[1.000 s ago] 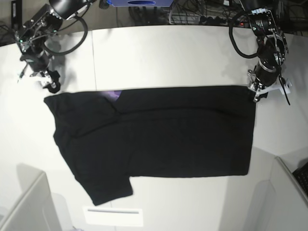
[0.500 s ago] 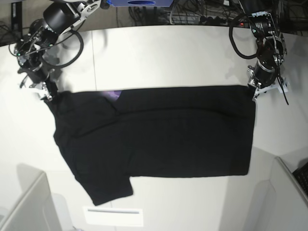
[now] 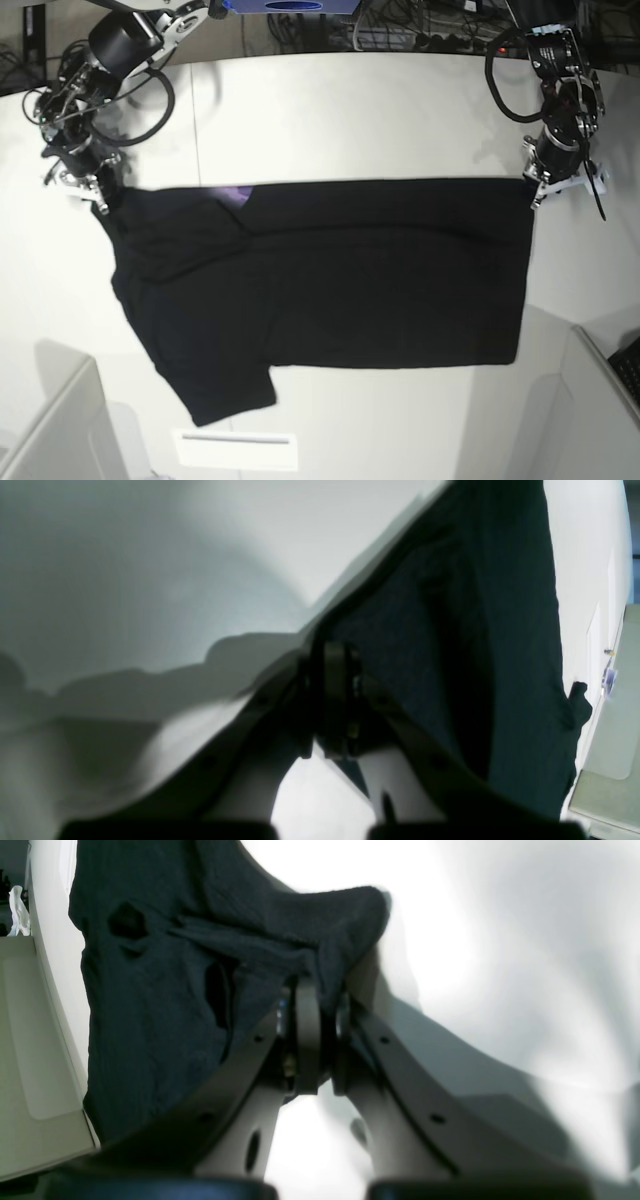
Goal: Fold the T-shirt properly
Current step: 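Pull the shirt further toward the robot, then open both grippers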
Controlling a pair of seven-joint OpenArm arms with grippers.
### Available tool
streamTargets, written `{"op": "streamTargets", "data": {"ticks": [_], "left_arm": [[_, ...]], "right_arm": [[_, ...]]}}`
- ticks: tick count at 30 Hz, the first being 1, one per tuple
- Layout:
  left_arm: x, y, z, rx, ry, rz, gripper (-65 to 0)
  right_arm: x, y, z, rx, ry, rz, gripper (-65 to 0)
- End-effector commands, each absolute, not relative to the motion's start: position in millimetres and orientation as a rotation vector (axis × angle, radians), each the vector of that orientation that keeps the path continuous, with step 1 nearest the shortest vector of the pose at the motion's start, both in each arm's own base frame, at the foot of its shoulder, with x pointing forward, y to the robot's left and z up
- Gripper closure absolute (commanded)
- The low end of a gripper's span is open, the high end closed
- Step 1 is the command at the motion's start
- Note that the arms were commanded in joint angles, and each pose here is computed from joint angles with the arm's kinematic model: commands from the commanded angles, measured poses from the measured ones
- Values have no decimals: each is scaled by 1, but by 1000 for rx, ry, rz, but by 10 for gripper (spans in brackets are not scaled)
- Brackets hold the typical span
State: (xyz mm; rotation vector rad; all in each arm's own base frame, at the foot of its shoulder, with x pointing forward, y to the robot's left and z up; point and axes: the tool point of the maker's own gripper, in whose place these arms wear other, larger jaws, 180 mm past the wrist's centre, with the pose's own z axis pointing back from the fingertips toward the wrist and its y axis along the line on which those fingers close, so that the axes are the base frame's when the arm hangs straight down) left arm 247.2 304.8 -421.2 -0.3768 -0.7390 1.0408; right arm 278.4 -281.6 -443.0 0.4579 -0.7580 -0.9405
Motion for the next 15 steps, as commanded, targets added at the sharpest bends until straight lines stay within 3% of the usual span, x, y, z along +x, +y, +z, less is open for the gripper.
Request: {"op": "streamTargets", "data": {"ticks": [1,9,15], "left_arm": [[251,310,-408,-374,-784,1018,0],[230,314,-390,-329,-803,949,0],[201,316,-389,-274,-765,895,0]], "right_arm": [[283,-291,-433,442,-798,-932,0],[250,-302,-414,351,-800,-863,0],[214,-300,-405,293,-721,-792,0]]}}
